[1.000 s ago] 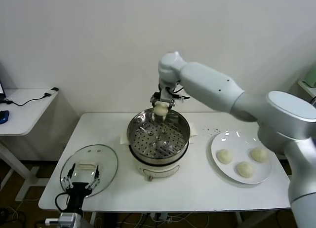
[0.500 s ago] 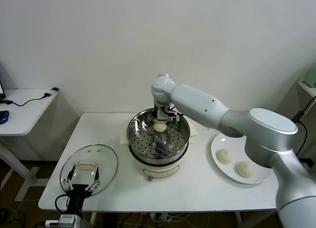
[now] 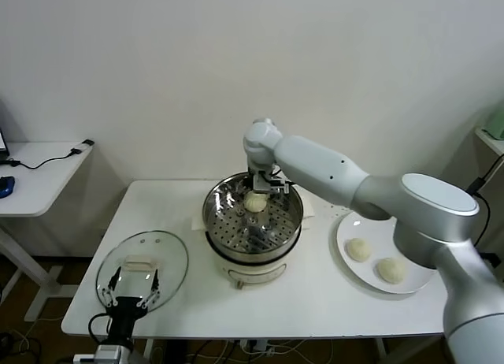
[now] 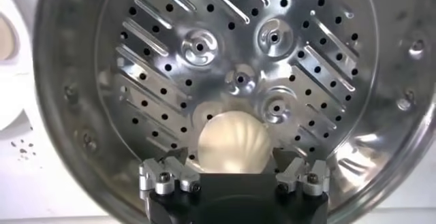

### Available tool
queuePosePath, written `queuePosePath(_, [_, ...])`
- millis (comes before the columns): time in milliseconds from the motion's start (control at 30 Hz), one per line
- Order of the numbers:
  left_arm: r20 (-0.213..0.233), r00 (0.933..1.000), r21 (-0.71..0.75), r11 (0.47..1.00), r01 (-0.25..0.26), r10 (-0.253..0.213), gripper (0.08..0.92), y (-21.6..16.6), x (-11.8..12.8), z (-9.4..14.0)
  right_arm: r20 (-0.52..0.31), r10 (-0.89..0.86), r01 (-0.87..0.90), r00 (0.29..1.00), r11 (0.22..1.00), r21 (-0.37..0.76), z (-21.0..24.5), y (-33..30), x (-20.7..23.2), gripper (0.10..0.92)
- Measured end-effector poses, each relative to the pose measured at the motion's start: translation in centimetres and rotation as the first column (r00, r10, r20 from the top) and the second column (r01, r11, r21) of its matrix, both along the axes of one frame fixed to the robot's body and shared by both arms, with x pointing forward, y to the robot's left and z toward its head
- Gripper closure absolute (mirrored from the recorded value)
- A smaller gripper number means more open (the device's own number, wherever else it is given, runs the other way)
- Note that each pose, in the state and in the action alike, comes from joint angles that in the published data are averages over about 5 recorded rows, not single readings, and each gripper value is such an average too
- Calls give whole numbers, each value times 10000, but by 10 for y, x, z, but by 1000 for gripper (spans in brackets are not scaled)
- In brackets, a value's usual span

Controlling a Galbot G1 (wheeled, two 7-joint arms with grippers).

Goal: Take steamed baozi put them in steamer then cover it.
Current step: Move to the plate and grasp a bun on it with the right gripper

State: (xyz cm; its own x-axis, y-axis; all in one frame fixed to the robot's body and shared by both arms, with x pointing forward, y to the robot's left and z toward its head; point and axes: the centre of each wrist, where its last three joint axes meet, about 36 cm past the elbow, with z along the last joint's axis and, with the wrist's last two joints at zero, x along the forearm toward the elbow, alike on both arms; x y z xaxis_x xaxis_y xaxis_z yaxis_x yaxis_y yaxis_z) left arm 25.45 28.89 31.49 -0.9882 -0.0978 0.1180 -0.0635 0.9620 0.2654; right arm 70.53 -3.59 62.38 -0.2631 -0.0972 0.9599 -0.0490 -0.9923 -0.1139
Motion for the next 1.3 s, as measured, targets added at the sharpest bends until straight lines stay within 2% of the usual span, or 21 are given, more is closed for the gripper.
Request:
queuePosePath(167, [18, 10000, -53, 10000, 33, -33, 177, -2, 0, 0, -168, -1040, 1051, 9944, 9906, 881, 35, -41, 0, 200])
queuePosePath(300, [37, 9999, -103, 9999, 98, -97, 177, -4, 0, 0, -652, -2801, 2875, 9578, 9387, 1901, 61, -90, -2, 200])
queuePosePath(433, [72, 9999, -147, 9998, 140, -139, 177, -6, -1, 1, -1592, -4941, 5191, 8547, 8102, 2723, 74, -143, -8, 200])
queuePosePath(567, [74, 9998, -190, 9997, 165, -164, 177, -8, -2, 1, -2791, -6728, 7279, 6851, 6172, 2986, 73, -200, -17, 200])
queuePosePath(767, [71, 9999, -185, 9998, 118, -117, 177, -6, -4, 1, -4197, -8127, 9130, 4042, 3305, 2393, 42, -281, -32, 200])
queuePosePath(900, [14, 10000, -201, 9998, 62, -62, 177, -5, -6, -1, -4628, -8461, 9631, 2643, 2060, 1733, 7, -317, -42, 200])
queuePosePath(1067, [-60, 10000, -168, 9999, 19, -20, 177, -3, -7, -3, -4641, -8720, 9872, 1557, 1211, 1036, -37, -344, -50, 200])
queuePosePath(1300, [-147, 9999, -82, 10000, -31, 30, 177, -1, -8, -4, -4257, -9011, 9966, 826, 744, 359, -92, -362, -54, 200])
